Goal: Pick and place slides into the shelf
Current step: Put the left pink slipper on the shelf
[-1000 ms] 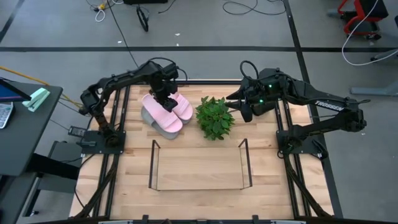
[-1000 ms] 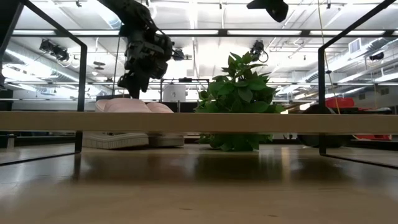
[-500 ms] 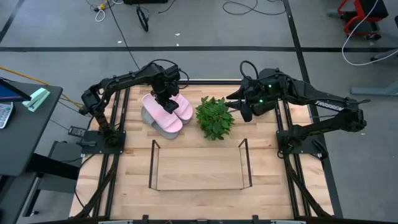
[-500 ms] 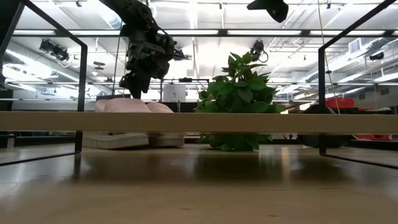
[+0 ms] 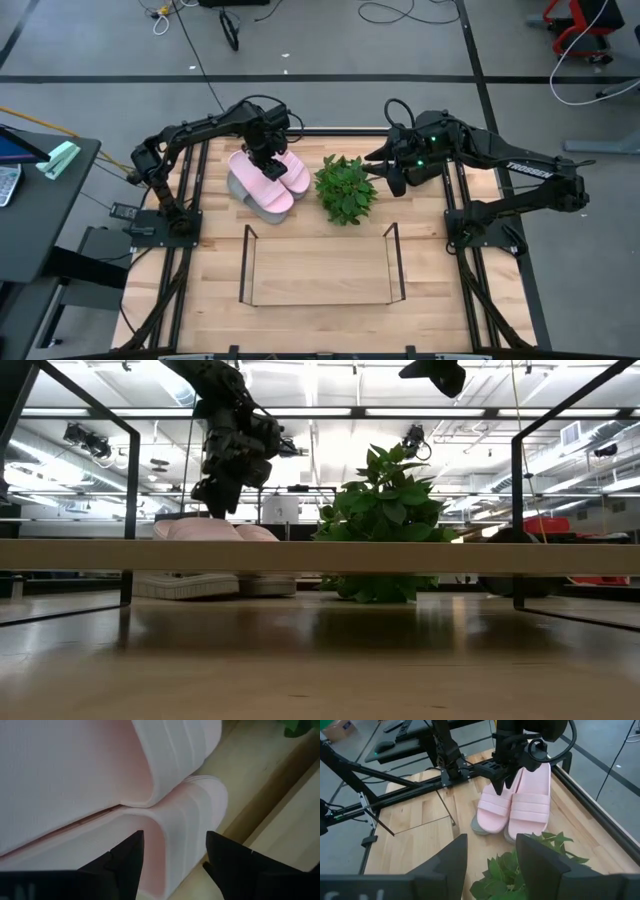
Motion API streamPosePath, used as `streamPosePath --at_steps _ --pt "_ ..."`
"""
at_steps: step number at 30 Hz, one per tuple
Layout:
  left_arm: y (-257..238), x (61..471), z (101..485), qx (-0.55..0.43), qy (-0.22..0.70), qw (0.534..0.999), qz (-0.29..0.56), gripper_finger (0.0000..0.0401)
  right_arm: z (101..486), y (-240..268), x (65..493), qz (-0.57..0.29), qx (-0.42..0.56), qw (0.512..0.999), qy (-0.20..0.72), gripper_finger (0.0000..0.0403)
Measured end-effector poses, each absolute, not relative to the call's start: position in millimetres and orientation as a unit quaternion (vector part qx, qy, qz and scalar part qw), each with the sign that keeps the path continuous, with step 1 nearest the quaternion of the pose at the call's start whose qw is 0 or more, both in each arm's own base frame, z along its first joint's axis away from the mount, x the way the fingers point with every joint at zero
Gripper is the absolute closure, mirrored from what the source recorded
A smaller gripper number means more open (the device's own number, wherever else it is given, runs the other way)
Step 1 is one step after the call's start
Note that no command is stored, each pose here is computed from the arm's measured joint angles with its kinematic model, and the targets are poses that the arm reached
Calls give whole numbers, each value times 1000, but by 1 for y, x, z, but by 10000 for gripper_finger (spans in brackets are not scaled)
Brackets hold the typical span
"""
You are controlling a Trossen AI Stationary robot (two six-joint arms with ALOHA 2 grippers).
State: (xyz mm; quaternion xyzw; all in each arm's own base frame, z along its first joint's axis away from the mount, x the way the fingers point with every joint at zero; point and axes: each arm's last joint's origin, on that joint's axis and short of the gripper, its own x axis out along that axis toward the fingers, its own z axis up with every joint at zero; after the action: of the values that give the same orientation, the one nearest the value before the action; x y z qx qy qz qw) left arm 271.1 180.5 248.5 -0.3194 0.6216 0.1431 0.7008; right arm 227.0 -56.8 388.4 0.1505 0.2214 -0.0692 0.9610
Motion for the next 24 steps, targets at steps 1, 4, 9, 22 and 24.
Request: streamPosePath --at_steps 1,4,9,22,24 --pt "181 271 248 -317 623 700 146 181 388 -57 227 -69 151 961 221 229" --pt "181 271 248 -321 623 697 153 176 388 -57 227 -69 151 961 221 229" --pt "179 271 248 -323 624 695 154 172 388 -57 227 -69 151 961 222 229" --pt "165 266 222 -317 666 662 129 169 388 -57 227 -69 151 961 223 229" --pt "164 265 219 -317 668 661 128 174 388 -57 227 -72 150 961 223 229"
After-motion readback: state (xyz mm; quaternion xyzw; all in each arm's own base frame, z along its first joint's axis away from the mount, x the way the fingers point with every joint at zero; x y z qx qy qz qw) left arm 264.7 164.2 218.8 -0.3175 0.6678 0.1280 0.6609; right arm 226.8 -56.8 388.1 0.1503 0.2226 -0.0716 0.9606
